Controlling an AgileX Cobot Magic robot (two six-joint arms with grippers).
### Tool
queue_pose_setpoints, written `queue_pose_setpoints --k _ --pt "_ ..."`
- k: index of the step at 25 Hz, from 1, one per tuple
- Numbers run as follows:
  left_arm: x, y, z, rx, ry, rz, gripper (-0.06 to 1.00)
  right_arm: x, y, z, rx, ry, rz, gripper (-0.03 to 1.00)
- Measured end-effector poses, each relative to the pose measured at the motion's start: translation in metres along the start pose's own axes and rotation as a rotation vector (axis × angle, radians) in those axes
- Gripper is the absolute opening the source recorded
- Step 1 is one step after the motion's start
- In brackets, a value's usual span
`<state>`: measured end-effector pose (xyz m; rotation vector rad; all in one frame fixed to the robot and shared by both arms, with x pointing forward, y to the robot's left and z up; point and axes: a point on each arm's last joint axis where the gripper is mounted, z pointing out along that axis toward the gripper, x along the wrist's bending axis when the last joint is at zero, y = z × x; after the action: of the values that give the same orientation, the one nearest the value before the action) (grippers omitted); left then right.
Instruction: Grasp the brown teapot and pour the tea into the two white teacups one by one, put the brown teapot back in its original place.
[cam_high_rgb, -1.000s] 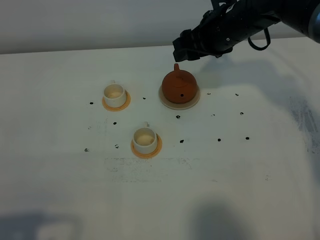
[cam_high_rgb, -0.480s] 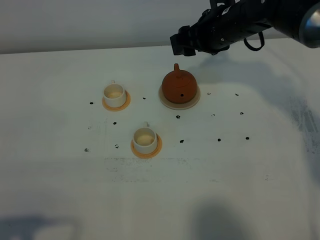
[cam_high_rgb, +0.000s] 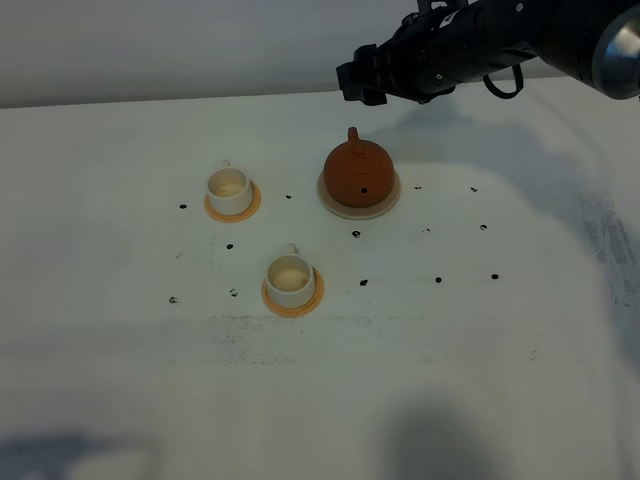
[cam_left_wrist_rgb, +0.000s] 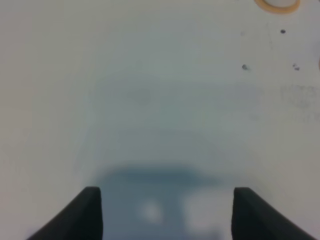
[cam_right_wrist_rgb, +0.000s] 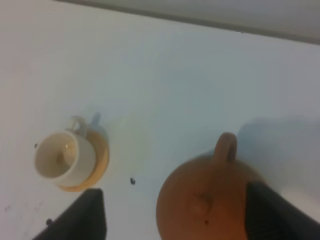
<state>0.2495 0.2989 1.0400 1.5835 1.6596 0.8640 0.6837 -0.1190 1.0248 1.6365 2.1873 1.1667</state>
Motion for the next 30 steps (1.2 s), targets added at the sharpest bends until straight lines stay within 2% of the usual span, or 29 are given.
queue_pose_setpoints --k 8,13,20,30 --pt "0.000 0.000 0.000 0.003 -0.001 0.001 0.55 -0.008 -0.010 0.022 0.041 -0.010 0.011 0.59" --pt "0.000 0.000 0.000 0.003 -0.001 0.001 0.55 -0.010 -0.004 0.033 0.036 -0.003 0.006 0.59" --pt "0.000 0.000 0.000 0.003 -0.001 0.001 0.55 -0.008 0.006 0.033 0.007 0.004 -0.010 0.59" --pt "0.000 0.000 0.000 0.003 -0.001 0.000 0.55 -0.009 0.005 0.036 0.027 0.007 -0.038 0.59"
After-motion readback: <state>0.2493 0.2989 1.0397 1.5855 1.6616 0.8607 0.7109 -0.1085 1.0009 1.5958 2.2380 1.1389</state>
